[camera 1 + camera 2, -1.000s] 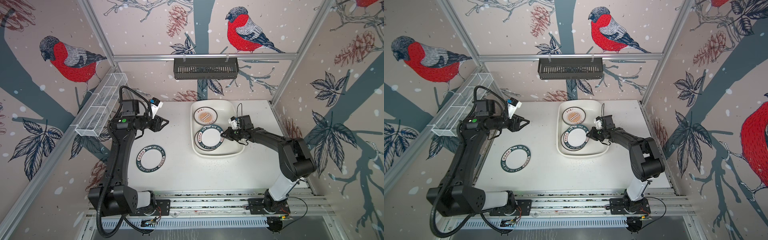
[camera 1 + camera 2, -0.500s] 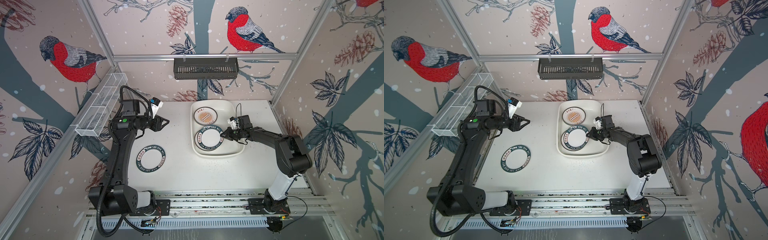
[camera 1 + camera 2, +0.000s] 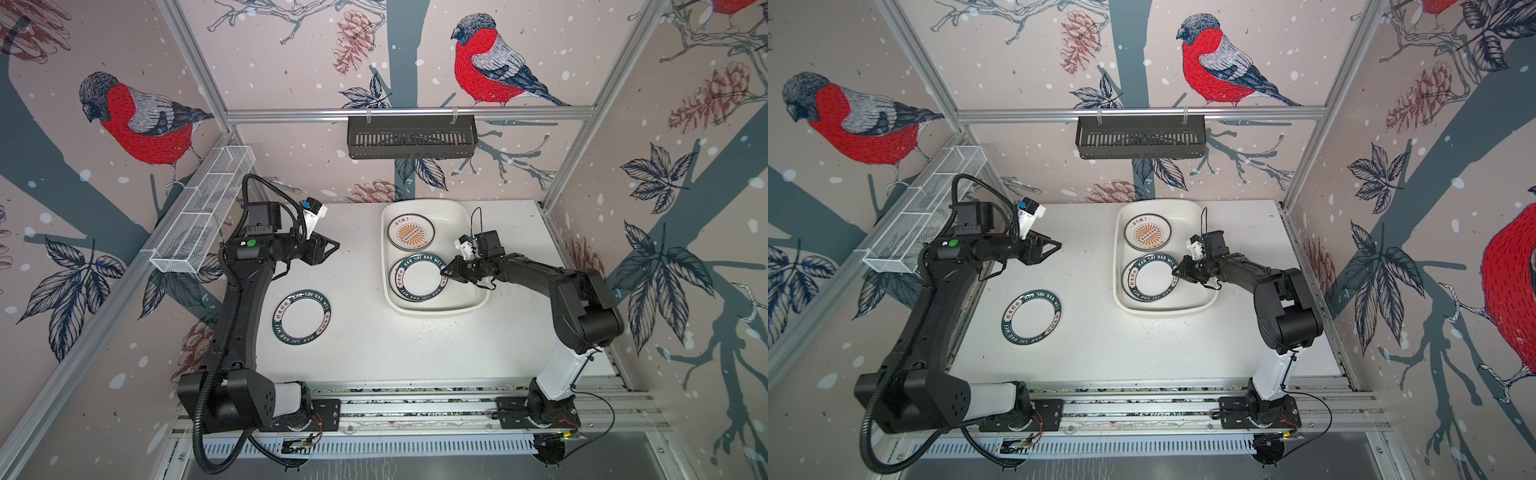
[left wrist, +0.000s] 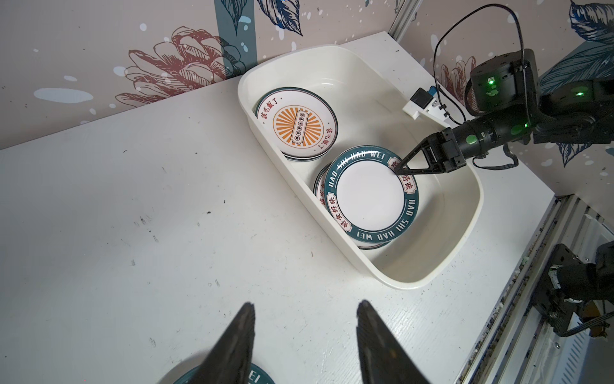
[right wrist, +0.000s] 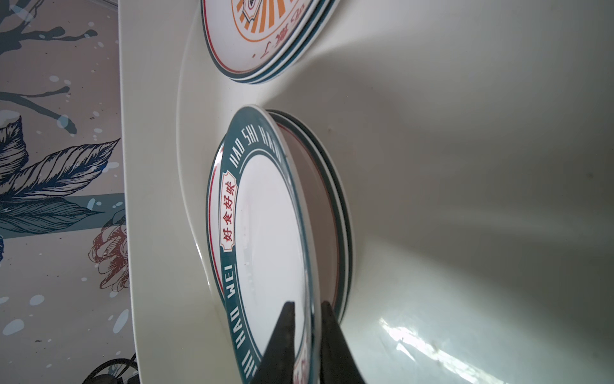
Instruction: Place the plates into the plastic bin on the countertop
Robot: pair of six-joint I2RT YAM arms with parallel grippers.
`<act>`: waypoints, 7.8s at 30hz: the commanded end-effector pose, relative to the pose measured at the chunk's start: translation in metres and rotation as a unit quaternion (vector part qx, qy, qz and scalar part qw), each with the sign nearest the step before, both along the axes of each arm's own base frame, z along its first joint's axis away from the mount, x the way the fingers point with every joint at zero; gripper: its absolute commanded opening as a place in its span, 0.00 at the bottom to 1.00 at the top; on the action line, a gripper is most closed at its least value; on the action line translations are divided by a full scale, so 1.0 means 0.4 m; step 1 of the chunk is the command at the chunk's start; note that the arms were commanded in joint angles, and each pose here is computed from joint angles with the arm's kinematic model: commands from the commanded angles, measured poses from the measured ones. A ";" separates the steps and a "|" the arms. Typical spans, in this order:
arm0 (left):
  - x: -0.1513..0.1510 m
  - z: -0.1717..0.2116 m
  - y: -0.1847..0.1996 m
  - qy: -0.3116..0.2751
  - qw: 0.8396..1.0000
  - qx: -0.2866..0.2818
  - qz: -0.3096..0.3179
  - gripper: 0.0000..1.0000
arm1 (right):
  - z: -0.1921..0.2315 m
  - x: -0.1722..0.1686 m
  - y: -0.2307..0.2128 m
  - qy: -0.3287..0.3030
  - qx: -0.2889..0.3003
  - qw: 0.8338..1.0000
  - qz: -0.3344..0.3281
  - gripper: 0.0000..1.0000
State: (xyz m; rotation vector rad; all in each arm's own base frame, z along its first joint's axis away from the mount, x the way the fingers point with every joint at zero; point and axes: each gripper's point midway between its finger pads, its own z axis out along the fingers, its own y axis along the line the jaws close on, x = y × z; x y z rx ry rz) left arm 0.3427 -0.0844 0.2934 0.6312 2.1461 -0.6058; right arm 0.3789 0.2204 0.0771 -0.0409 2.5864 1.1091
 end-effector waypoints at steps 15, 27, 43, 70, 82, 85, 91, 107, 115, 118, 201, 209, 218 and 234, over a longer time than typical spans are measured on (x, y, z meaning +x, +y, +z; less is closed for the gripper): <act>-0.009 -0.011 -0.009 -0.007 1.000 -0.005 -0.013 0.50 | -0.015 -0.013 -0.022 0.004 -0.028 1.000 -0.006 0.21; -0.023 -0.047 0.013 -0.014 0.999 0.041 -0.012 0.68 | 0.002 -0.005 -0.026 -0.002 -0.035 0.999 -0.009 0.22; -0.238 -0.346 0.232 0.070 0.936 0.342 -0.041 0.93 | 0.284 -0.040 -0.047 -0.135 -0.003 0.990 -0.044 0.25; -0.431 -0.600 0.470 0.261 0.873 0.408 -0.052 0.87 | 0.333 -0.129 -0.052 -0.146 0.040 0.987 -0.047 0.21; -0.379 -0.674 0.477 0.322 0.894 0.309 -0.040 0.74 | 0.354 -0.139 -0.050 -0.149 0.050 0.986 -0.059 0.15; -0.353 -0.676 0.469 0.322 0.903 0.282 -0.039 0.71 | 0.356 -0.142 -0.054 -0.149 0.047 0.986 -0.063 0.15; -0.325 -0.685 0.456 0.328 0.911 0.246 -0.044 0.67 | 0.361 -0.146 -0.062 -0.150 0.045 0.985 -0.071 0.15; -0.235 -0.702 0.375 0.298 0.926 0.223 -0.058 0.63 | 0.346 -0.148 -0.065 -0.144 0.046 0.985 -0.083 0.15; -0.149 -0.694 0.329 0.278 0.938 0.198 -0.059 0.61 | 0.332 -0.158 -0.073 -0.140 0.042 0.985 -0.089 0.15; -0.120 -0.694 0.305 0.274 0.940 0.190 -0.065 0.61 | 0.332 -0.161 -0.076 -0.140 0.041 0.985 -0.092 0.15; 0.167 -0.642 0.231 0.243 0.967 0.043 0.058 0.49 | 0.333 -0.212 0.009 -0.134 0.106 0.982 -0.078 0.16; 0.167 -0.642 0.232 0.264 0.962 -0.013 0.064 0.43 | 0.326 -0.217 0.017 -0.130 0.109 0.982 -0.078 0.16; 0.167 -0.654 0.222 0.275 0.958 -0.045 0.064 0.38 | 0.320 -0.222 0.019 -0.126 0.114 0.982 -0.080 0.16; 0.168 -0.682 0.209 0.289 0.952 -0.074 0.067 0.22 | 0.309 -0.221 0.031 -0.123 0.121 0.982 -0.079 0.16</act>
